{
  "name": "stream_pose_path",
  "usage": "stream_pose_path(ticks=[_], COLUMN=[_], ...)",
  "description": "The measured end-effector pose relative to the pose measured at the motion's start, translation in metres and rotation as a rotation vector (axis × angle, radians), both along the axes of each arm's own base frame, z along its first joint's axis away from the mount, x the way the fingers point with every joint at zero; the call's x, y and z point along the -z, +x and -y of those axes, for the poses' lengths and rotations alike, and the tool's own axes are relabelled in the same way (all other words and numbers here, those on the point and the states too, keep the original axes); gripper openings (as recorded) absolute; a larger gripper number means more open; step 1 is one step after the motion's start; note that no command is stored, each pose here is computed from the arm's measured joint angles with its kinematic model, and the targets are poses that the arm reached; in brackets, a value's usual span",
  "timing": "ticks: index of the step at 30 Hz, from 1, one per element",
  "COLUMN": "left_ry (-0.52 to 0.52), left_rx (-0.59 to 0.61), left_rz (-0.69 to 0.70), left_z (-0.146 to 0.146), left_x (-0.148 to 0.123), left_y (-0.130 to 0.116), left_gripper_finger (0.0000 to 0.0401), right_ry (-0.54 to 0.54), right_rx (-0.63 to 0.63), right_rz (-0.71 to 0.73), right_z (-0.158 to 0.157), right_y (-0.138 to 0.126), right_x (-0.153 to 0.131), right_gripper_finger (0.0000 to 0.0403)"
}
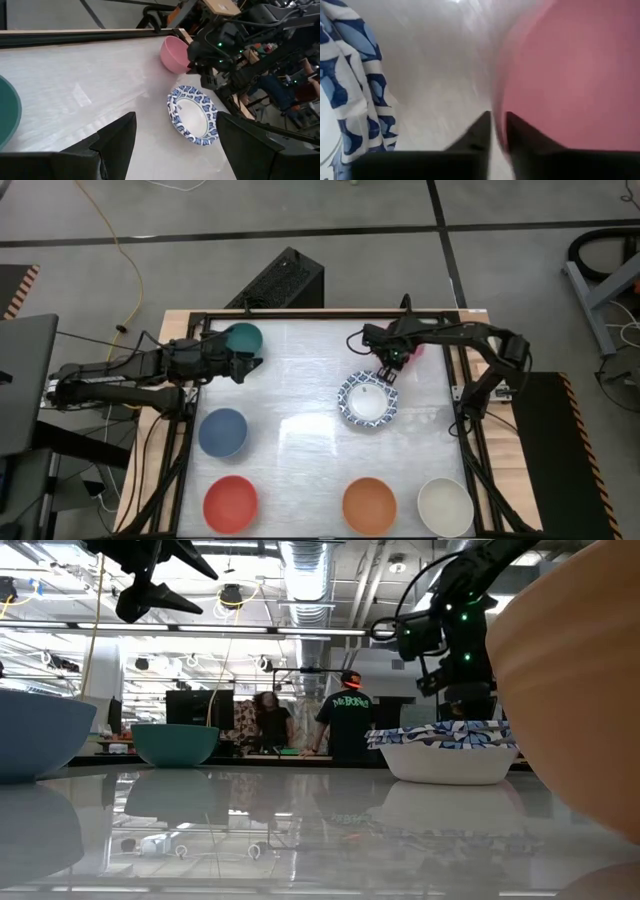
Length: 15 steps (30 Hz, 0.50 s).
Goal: Nest bowls inside each other
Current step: Stack the pink bowl on top of the white and blue bowl
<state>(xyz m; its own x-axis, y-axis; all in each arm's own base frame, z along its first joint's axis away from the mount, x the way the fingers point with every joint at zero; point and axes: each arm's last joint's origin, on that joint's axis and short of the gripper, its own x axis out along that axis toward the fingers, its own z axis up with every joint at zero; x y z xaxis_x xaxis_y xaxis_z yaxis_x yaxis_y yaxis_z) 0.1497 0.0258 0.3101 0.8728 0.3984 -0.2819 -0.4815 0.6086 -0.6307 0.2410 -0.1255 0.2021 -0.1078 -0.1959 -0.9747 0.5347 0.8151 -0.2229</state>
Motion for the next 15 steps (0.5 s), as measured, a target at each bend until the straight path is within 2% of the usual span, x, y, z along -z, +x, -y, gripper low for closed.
stream_pose_path(ticks=[1, 3, 11, 15], left_ry=[0.000, 0.000, 0.003, 0.003], left_rx=[0.000, 0.000, 0.000, 0.000], left_rz=[0.000, 0.000, -0.002, -0.003], left_z=[0.000, 0.000, 0.000, 0.000], left_x=[0.000, 0.000, 0.000, 0.000], left_y=[0.000, 0.000, 0.000, 0.000], left_gripper_finger=[0.0263, 0.0263, 0.0263, 0.0263], right_ry=[-0.001, -0.008, -0.080, -0.135], right_rx=[0.001, 0.013, 0.038, -0.040], right_rz=[0.005, 0.016, 0.141, 0.244], right_z=[0.000, -0.001, -0.004, -0.009], right_y=[0.000, -0.002, -0.012, -0.014], right_x=[-0.001, -0.005, -0.037, -0.062], right_gripper_finger=[0.0037, 0.0017, 0.0008, 0.0009])
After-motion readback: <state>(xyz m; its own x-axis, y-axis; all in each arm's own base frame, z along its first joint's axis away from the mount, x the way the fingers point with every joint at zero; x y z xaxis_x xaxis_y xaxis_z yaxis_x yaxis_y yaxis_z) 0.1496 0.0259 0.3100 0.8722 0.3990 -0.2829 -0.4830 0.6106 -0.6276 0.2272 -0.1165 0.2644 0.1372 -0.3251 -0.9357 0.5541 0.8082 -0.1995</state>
